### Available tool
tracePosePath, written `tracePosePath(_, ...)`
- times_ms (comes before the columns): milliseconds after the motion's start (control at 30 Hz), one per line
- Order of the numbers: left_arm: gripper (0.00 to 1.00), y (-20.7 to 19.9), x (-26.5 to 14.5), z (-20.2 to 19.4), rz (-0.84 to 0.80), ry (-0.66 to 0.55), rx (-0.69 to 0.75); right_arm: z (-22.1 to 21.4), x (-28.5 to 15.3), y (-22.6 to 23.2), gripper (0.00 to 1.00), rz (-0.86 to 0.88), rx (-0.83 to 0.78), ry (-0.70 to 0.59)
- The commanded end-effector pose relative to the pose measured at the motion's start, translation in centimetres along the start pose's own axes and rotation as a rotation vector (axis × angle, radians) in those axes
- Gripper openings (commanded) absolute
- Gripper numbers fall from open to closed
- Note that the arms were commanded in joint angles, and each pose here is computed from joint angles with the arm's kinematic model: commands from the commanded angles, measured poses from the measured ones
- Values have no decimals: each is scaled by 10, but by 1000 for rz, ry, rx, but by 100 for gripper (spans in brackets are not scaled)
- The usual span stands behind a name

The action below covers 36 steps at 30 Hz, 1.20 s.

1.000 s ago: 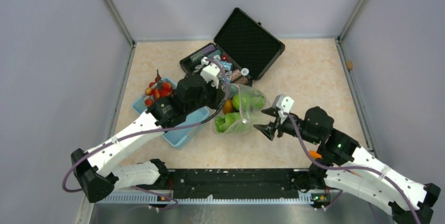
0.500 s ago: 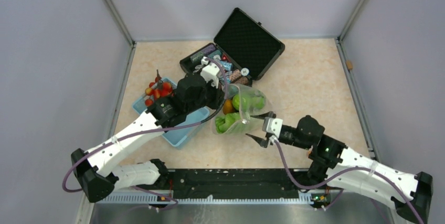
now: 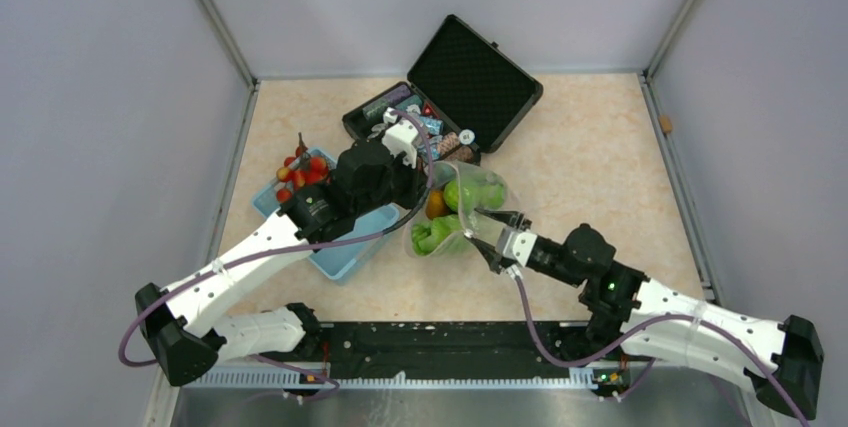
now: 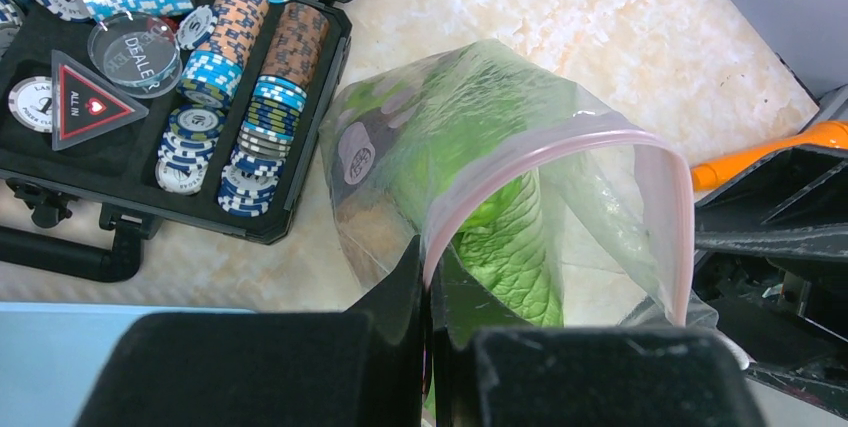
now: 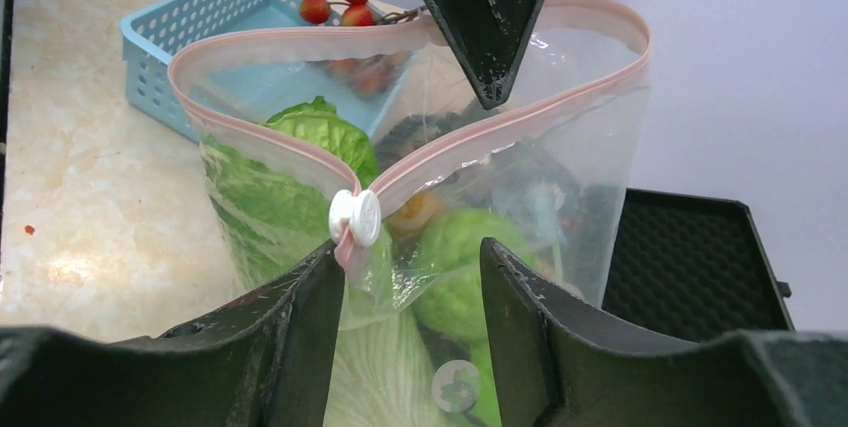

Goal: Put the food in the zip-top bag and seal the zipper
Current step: Adjust the zipper food storage bag at the center of the board.

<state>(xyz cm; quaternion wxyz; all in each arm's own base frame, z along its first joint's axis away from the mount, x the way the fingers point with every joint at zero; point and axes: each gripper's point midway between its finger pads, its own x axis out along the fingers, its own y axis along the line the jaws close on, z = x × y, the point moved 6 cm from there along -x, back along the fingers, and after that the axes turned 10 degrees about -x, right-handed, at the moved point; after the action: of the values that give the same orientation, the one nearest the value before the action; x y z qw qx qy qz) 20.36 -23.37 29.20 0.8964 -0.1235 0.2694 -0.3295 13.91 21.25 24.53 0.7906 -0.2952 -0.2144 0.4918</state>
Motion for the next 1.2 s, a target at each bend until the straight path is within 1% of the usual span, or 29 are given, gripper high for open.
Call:
tracePosePath(0, 0, -13, -5, 26, -51, -84, -16, 8, 4, 0, 48, 7, -14, -52)
tracePosePath(100, 0, -13, -6, 25, -50, -87, -18, 4, 6, 3, 43, 30, -17, -28)
tracePosePath(133, 0, -12, -6, 25, -49, -88, -19, 3, 6, 3, 40, 26, -20, -26)
tracePosePath(233, 0, -13, -6, 25, -51, -88, -20, 3, 6, 2, 34, 10, -26, -29)
tracePosePath(300, 0, -12, -6, 26, -50, -92, -20, 0, 6, 2, 24, 8, -29, -16)
tracePosePath(367, 0, -12, -6, 26, -50, -92, -20, -1, 6, 1, 7, 0, -29, -2)
tracePosePath(400, 0, -12, -7, 26, -50, -92, -20, -1, 6, 0, 2, -2, -27, 0)
tracePosePath(433, 0, -13, -7, 26, -50, -95, -20, 0, 6, -1, 0, -9, -24, 1)
tracePosePath(667, 0, -6, -15, 30, 3, -114, 5, 14, -2, -21, 0, -106, 27, -9)
tracePosePath(800, 0, -1, -34, 45, 71, -138, 55, 41, -10, -42, 0, -148, 102, -49)
tracePosePath(900, 0, 4, -54, 60, 155, -144, 103, 64, -17, -59, 0, -161, 153, -77)
tracePosePath(1000, 0, 7, -71, 69, 207, -130, 150, 80, -26, -75, 0, -196, 183, -84)
tracePosePath(1100, 0, 9, -83, 75, 247, -92, 181, 89, -32, -87, 0, -234, 184, -94)
tracePosePath(1167, 0, 9, -90, 78, 265, -65, 197, 92, -35, -94, 0, -262, 202, -72)
